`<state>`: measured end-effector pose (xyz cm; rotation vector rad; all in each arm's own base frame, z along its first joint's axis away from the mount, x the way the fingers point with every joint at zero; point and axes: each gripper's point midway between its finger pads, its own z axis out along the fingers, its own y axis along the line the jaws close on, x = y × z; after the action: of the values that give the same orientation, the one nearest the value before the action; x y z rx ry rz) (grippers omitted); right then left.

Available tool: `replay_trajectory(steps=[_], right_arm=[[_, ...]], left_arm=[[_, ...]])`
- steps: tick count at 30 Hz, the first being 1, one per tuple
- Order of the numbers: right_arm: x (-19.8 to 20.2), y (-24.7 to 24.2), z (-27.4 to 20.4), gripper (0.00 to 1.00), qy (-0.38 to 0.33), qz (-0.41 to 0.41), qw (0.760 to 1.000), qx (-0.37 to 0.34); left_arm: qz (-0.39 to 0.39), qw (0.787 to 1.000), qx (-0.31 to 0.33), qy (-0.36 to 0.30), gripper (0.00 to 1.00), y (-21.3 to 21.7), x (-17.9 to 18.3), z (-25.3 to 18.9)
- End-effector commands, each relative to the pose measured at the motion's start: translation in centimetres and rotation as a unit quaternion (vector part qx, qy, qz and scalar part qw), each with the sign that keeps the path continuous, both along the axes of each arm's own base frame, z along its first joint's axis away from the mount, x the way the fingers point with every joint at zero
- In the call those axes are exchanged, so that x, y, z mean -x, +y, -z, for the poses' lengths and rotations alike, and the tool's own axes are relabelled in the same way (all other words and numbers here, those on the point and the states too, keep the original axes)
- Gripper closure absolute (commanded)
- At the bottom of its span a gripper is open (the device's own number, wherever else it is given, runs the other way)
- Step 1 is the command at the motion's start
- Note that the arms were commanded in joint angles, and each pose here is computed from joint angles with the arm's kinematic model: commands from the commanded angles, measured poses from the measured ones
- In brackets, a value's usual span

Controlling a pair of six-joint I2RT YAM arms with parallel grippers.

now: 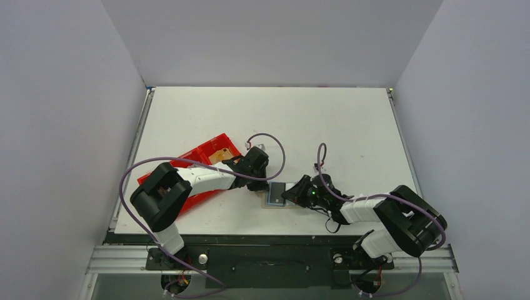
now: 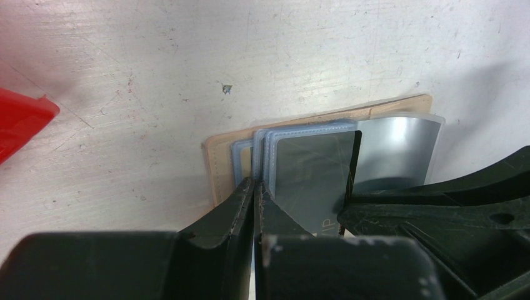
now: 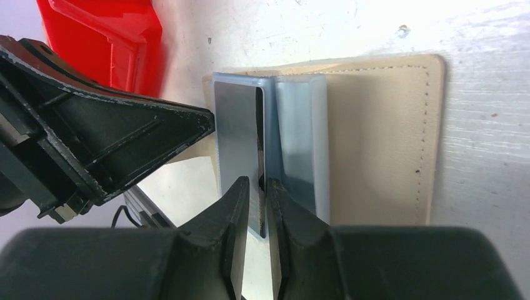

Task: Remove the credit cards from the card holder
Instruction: Remove the credit card from the card holder.

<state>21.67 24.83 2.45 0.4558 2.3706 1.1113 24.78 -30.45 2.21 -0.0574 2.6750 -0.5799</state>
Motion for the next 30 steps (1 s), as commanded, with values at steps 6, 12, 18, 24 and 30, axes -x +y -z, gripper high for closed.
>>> replay_trajectory(steps=[6, 12, 18, 24, 30], right_arm=[[-1.2, 0.4, -1.7, 0.92, -0.024, 0.016, 0.998, -0.053], [-1.3, 0.2, -1.6, 0.98, -0.024, 0.021, 0.998, -0.054], [-1.2, -0.6, -1.0, 1.0, -0.018, 0.034, 0.998, -0.049], [-1.0, -2.4, 0.2, 1.0, -0.014, 0.05, 0.999, 0.002], [-0.8, -3.6, 0.2, 1.0, -0.023, 0.056, 0.997, 0.038]], left_arm=[[0.005, 0.997, -0.062, 0.037, 1.0, 2.5, 1.9, 2.9], [0.005, 0.997, -0.063, 0.038, 1.0, 2.5, 1.9, 3.0], [0.004, 0.997, -0.067, 0.041, 1.0, 2.7, 2.0, 3.1], [0.0, 0.996, -0.079, 0.044, 1.0, 3.1, 2.0, 3.4], [0.001, 0.996, -0.082, 0.045, 1.0, 3.2, 2.0, 3.6]])
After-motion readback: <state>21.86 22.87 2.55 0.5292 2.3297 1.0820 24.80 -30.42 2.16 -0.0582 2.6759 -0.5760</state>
